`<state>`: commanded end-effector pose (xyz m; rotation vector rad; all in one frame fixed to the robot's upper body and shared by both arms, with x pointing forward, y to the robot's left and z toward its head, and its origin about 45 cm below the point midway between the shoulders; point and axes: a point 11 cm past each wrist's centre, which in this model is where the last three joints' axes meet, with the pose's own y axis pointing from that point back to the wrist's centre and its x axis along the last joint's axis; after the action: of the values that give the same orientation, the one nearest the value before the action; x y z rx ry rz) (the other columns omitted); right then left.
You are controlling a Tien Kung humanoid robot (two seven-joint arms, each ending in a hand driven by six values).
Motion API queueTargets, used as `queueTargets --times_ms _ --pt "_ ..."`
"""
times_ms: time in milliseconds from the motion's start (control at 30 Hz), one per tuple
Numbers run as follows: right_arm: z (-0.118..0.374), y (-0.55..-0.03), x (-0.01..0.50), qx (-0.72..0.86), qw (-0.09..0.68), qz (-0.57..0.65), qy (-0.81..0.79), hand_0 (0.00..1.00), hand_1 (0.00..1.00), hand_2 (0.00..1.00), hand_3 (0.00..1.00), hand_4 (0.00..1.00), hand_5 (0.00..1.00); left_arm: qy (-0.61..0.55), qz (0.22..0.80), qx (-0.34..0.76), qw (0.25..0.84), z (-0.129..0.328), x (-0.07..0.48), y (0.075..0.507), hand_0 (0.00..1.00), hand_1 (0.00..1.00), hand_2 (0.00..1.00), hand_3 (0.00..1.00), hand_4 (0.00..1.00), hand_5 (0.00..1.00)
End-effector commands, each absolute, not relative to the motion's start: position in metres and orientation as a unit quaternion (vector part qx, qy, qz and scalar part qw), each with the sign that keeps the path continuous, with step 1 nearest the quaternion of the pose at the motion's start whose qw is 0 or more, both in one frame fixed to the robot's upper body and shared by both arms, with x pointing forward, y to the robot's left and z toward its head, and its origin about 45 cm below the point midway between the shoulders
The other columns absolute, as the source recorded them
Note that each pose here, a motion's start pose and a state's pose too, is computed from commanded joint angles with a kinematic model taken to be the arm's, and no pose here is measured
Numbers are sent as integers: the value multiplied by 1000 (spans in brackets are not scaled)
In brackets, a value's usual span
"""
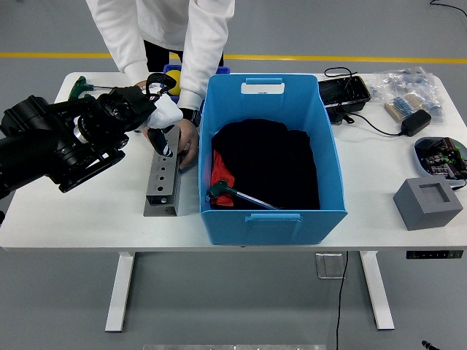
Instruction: Lift tool from toolbox,place it in box,lift tool from toolbox,place it in box
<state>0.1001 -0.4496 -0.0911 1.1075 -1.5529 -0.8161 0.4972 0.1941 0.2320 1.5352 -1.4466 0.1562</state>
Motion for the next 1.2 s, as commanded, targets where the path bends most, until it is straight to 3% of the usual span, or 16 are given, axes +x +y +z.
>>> queueTargets --times_ms 233,267,867,900,1067,1100,1200 --pt "-91 -449 101 460 508 -338 -645 675 641 706 573 780 728 -590 66 634 495 232 497 195 602 564 547 495 851 722" --pt "-91 -449 101 460 508 -339 -645 679 641 706 573 780 727 -590 67 634 496 232 497 195 601 554 511 451 851 722" --pt "-91 -450 101 460 508 -338 -646 680 641 706 573 780 727 -583 66 634 504 231 497 196 602 549 506 404 846 727" --pt "-91 -450 101 460 508 -338 -645 679 641 706 572 780 727 -584 64 634 503 231 497 195 602 490 450 374 845 730" --pt "-91 -449 100 460 508 -339 -644 679 641 706 572 780 727 -586 62 634 500 231 496 195 602 490 450 374 845 730" --pt "-91 -449 100 460 508 -339 -644 680 641 706 572 781 728 -586 61 634 500 230 496 196 602 419 350 329 844 730" --pt "-92 -449 98 459 508 -340 -644 680 641 706 572 781 728 -587 57 635 500 229 496 196 602 419 350 329 844 730"
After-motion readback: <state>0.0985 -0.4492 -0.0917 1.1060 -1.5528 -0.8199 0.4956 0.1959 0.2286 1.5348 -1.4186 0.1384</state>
